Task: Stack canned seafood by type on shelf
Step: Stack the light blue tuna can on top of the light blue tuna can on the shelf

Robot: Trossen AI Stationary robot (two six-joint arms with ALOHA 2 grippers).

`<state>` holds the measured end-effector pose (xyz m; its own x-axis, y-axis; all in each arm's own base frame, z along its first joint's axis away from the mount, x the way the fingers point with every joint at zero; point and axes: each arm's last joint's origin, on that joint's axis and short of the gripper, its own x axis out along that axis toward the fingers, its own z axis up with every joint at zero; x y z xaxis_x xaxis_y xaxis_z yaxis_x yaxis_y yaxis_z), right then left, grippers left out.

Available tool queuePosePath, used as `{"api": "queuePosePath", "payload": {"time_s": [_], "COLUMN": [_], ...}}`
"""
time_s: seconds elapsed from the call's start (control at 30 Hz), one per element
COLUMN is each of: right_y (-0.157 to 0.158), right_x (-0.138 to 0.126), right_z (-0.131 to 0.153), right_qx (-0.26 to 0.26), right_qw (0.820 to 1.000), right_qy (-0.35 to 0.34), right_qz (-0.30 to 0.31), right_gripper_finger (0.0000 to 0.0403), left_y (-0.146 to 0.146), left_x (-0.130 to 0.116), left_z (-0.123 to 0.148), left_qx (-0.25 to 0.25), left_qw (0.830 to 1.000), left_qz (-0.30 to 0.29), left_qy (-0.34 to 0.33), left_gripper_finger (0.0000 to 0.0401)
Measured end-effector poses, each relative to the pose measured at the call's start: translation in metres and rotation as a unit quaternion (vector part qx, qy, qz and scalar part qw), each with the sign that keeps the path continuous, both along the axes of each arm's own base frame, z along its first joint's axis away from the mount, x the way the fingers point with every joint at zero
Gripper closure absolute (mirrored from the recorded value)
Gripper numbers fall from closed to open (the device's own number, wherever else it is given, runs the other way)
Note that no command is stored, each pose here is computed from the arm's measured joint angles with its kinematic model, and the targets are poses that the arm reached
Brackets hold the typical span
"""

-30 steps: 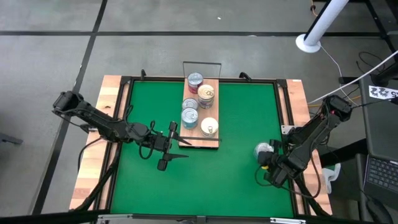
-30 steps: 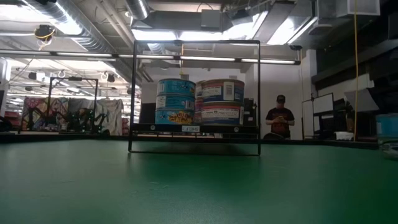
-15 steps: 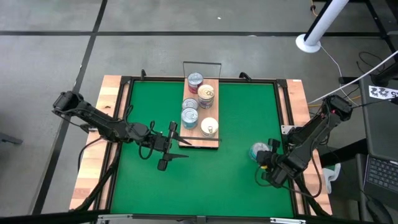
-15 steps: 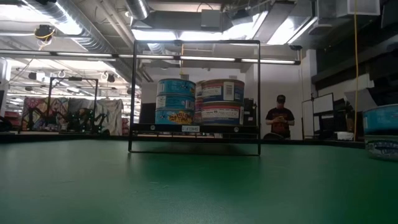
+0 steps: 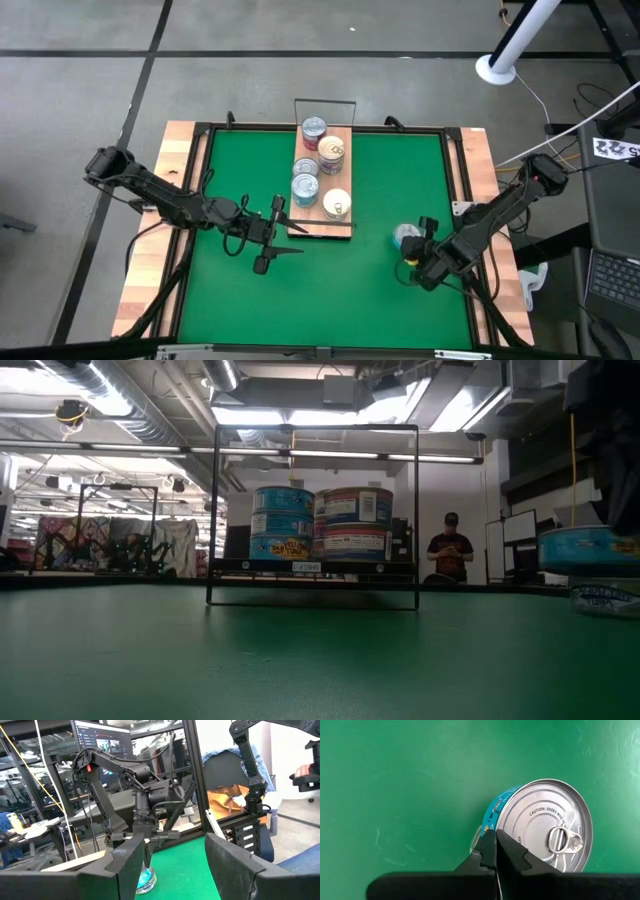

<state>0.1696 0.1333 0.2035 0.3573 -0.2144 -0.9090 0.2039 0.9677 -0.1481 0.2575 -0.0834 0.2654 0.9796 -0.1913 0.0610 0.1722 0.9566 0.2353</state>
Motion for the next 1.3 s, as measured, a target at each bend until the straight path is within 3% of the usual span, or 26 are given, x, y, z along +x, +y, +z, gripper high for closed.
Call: {"api": "queuePosePath", "payload": {"time_s": [0.43,0.93,1.1,1.3], "right_y": [-0.009,-0.012,-0.012,-0.012], "right_x": [0.022,0.025,0.025,0.025], "right_z": [0.025,0.026,0.026,0.026], "right_qx": [-0.015,-0.014,-0.014,-0.014], "right_qw": [0.998,0.998,0.998,0.998], "right_qy": [-0.013,-0.01,-0.011,-0.01], "right_qz": [0.053,0.057,0.057,0.057], "right_gripper_finger": [0.0403,0.0403,0.0403,0.0403], "left_y": [0.0,0.0,-0.007,-0.021], "left_x": [0.0,0.002,0.019,0.063], "left_z": [0.0,0.005,0.015,0.01], "left_qx": [0.0,-0.002,0.037,0.11], "left_qw": [1.0,1.0,0.999,0.994], "left_qz": [0.0,0.0,0.005,0.009], "left_qy": [0.0,-0.009,-0.024,-0.017], "left_gripper_finger": [0.0196,0.0196,0.0196,0.0196]}}
